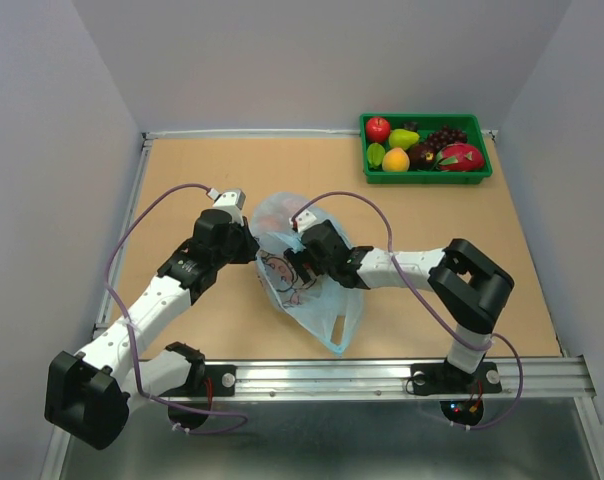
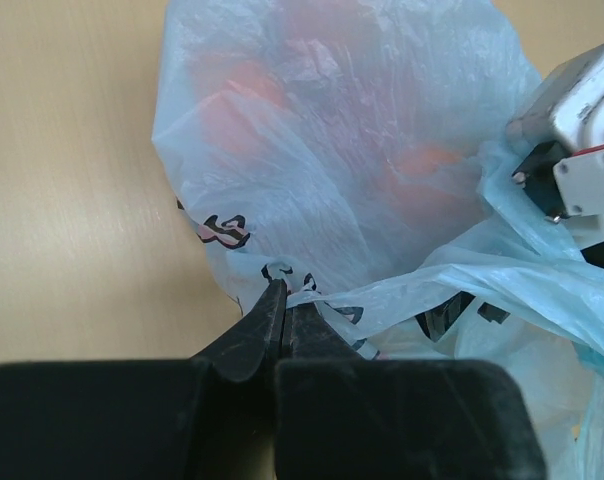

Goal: Untie the knot of the plastic bag and take out the fruit

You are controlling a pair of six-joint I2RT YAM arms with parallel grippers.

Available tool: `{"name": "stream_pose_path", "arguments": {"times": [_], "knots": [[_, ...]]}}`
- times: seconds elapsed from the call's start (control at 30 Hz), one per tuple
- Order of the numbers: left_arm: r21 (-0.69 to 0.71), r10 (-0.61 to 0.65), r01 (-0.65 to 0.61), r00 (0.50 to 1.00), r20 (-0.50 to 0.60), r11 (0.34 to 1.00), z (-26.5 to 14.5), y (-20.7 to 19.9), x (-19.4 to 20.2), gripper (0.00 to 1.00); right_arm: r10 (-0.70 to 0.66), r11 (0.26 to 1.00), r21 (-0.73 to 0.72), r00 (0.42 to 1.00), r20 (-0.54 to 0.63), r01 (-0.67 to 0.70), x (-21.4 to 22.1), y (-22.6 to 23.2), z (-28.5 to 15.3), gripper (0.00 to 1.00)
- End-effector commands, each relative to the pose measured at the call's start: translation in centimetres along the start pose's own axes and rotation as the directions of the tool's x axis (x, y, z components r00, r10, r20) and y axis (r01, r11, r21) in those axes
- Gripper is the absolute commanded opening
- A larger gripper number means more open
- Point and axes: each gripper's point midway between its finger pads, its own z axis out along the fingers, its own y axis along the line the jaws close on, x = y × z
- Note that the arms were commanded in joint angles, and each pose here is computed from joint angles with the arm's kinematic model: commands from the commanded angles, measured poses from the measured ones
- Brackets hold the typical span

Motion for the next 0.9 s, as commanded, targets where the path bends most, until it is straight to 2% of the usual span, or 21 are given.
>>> {"name": "stream_pose_path", "arguments": {"times": [0.0,0.1,0.23,0.27,0.3,0.33,0.53,0.7,0.87], "knots": [[0.016,0.018,-0.018,0.999,0.030,1.000,-0.1,-0.6,-1.2,0.04,0.107,0.994,-0.008,0.978,0.178,-0.107,-5.2,0.3,-0.1,0.97],[0.015,0.018,-0.018,0.999,0.030,1.000,-0.1,-0.5,-1.2,0.04,0.155,0.987,0.008,0.961,0.229,-0.161,-6.2,-0.2,0.3,0.95],[0.010,0.016,-0.017,0.999,0.031,1.000,-0.1,-0.4,-1.2,0.04,0.167,0.983,0.037,0.957,0.237,-0.180,-6.0,-0.7,0.8,0.79],[0.005,0.015,-0.016,0.999,0.035,1.000,-0.2,-0.3,-1.2,0.04,0.169,0.983,0.030,0.958,0.233,-0.181,-5.8,-0.6,0.6,0.66],[0.005,0.018,-0.018,0.999,0.031,1.000,-0.1,-0.4,-1.2,0.04,0.171,0.984,0.016,0.957,0.234,-0.179,-5.8,-0.4,0.4,0.59],[-0.001,0.017,-0.017,0.999,0.037,1.000,-0.2,-0.3,-1.3,0.04,0.172,0.984,-0.001,0.957,0.235,-0.177,-5.8,-0.2,0.1,0.47],[-0.016,0.015,-0.014,0.999,0.042,1.000,-0.2,0.0,-1.5,0.04,0.163,0.974,-0.193,0.959,0.231,-0.119,-5.7,1.5,-4.6,0.13],[-0.024,0.012,-0.011,0.999,0.049,1.000,-0.3,0.2,-1.7,0.04,0.139,0.930,-0.365,0.961,0.240,-0.043,-6.4,3.3,-9.4,0.11],[-0.030,0.010,-0.009,0.999,0.047,1.000,-0.3,0.3,-1.6,0.04,0.164,0.882,-0.470,0.929,0.331,0.012,-10.0,3.5,-15.3,0.11]]}}
